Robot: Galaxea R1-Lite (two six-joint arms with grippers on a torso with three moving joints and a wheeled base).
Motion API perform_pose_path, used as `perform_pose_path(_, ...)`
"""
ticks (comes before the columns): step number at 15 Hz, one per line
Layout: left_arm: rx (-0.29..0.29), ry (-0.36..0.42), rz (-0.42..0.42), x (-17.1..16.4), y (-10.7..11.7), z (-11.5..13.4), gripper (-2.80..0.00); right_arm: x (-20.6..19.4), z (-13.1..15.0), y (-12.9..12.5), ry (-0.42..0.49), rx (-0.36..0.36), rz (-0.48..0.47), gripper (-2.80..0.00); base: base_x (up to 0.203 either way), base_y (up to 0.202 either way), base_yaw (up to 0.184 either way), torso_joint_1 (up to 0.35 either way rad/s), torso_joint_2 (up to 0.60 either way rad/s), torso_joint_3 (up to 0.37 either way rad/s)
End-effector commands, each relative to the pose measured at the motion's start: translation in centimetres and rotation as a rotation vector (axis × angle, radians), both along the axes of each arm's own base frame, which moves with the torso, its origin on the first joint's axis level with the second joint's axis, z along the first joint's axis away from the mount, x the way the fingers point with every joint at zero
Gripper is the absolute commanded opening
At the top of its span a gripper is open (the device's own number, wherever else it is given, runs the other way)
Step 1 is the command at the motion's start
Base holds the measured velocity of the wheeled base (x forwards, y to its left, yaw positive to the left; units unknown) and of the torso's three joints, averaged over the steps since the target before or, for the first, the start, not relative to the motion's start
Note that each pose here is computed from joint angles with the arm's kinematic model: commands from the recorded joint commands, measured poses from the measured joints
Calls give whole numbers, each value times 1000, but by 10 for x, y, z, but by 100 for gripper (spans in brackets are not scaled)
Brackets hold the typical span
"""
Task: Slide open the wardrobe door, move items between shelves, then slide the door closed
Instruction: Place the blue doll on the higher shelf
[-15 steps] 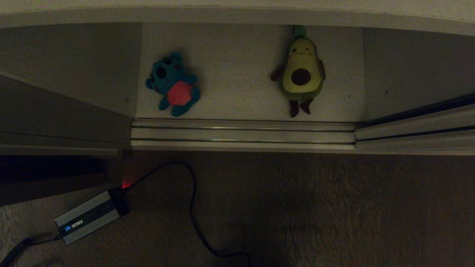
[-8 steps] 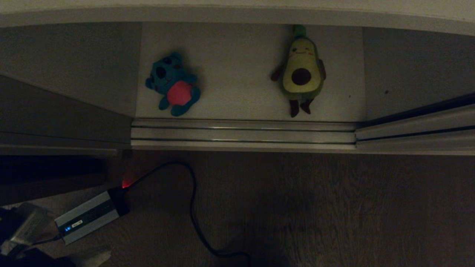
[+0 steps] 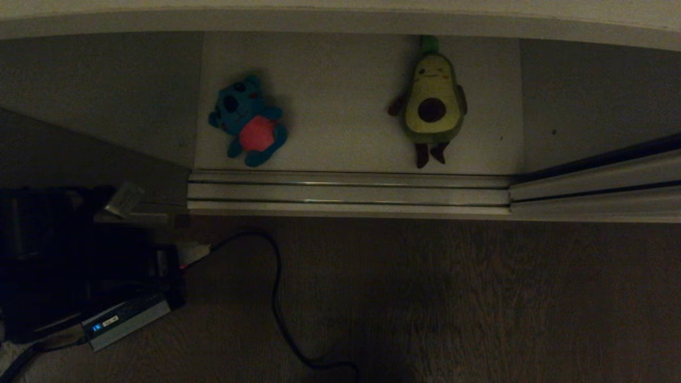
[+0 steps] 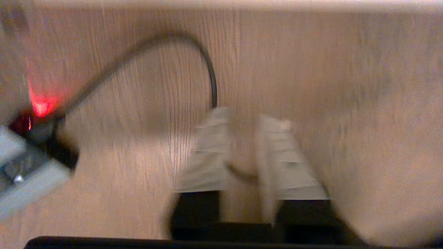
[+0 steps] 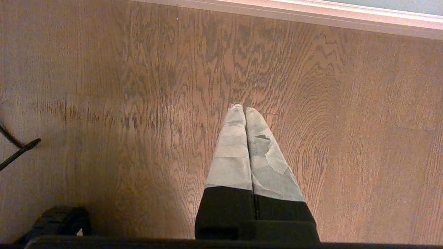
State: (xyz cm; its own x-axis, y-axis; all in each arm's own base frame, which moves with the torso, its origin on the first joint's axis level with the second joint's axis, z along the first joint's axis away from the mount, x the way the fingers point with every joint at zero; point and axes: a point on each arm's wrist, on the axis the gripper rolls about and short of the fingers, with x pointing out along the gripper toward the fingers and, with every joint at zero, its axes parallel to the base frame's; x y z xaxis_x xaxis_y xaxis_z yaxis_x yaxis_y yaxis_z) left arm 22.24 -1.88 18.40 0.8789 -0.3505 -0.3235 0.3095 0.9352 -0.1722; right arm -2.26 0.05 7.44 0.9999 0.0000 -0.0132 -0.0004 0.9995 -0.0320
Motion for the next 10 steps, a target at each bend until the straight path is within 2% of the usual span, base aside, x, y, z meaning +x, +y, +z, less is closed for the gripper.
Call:
perform_pose_path(1, -2, -6, 5, 34, -14, -3, 0, 0, -1, 0, 2, 0, 2, -280, 0, 0, 0, 0, 0, 0)
perform_pose_path(4, -50, -45, 17, 59, -23, 4, 0, 0, -1, 0, 3, 0, 1, -280, 0, 0, 0, 0, 0, 0)
perform_pose_path(6, -116, -64, 72, 75, -25, 10, 0, 0, -1, 0, 3, 0, 0, -280, 0, 0, 0, 0, 0, 0)
perform_pose_path(10, -149, -157, 185, 111, -27, 12, 0, 0, -1, 0, 4, 0, 2, -280, 0, 0, 0, 0, 0, 0)
